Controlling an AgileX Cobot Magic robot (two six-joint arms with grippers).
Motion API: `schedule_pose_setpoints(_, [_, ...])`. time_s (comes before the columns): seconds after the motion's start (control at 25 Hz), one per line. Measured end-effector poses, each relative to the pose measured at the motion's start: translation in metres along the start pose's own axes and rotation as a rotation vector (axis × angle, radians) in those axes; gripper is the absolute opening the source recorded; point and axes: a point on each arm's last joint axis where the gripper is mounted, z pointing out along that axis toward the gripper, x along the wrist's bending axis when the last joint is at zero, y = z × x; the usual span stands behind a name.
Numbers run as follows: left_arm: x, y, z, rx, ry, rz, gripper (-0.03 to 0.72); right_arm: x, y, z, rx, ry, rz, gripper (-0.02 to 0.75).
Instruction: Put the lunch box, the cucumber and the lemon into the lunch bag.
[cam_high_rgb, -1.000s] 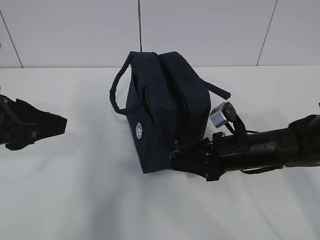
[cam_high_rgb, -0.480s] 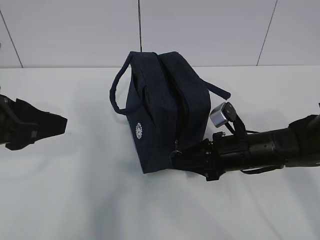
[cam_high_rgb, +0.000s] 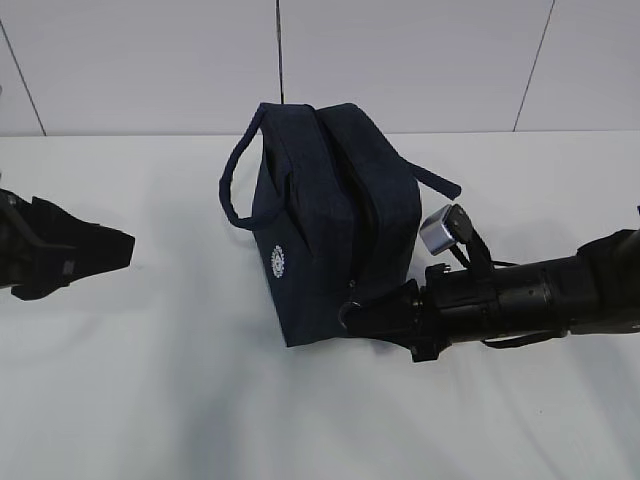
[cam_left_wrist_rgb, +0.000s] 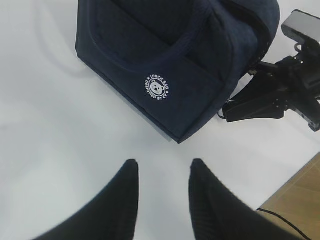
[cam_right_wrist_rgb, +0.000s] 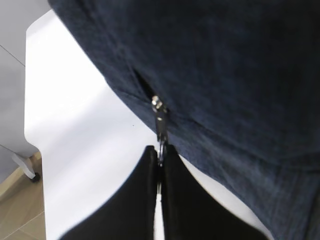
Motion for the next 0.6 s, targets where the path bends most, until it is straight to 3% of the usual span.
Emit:
schedule_pose_setpoints(0.16, [0.000, 0.000, 0.000, -0.001, -0.001, -0.002, 0.246, 0.000, 0.000, 0.000, -0.002, 0.005, 0.000, 0.007])
schedule_pose_setpoints(0.44, [0.000, 0.000, 0.000, -0.001, -0.001, -0.003, 0.246, 0.012, -0.003, -0.001, 0.036, 0.128, 0.050, 0.007])
schedule_pose_setpoints(0.6, [0.000, 0.000, 0.000, -0.001, -0.001, -0.003, 0.246, 0.014, -0.004, -0.001, 0.067, 0.150, 0.078, 0.007])
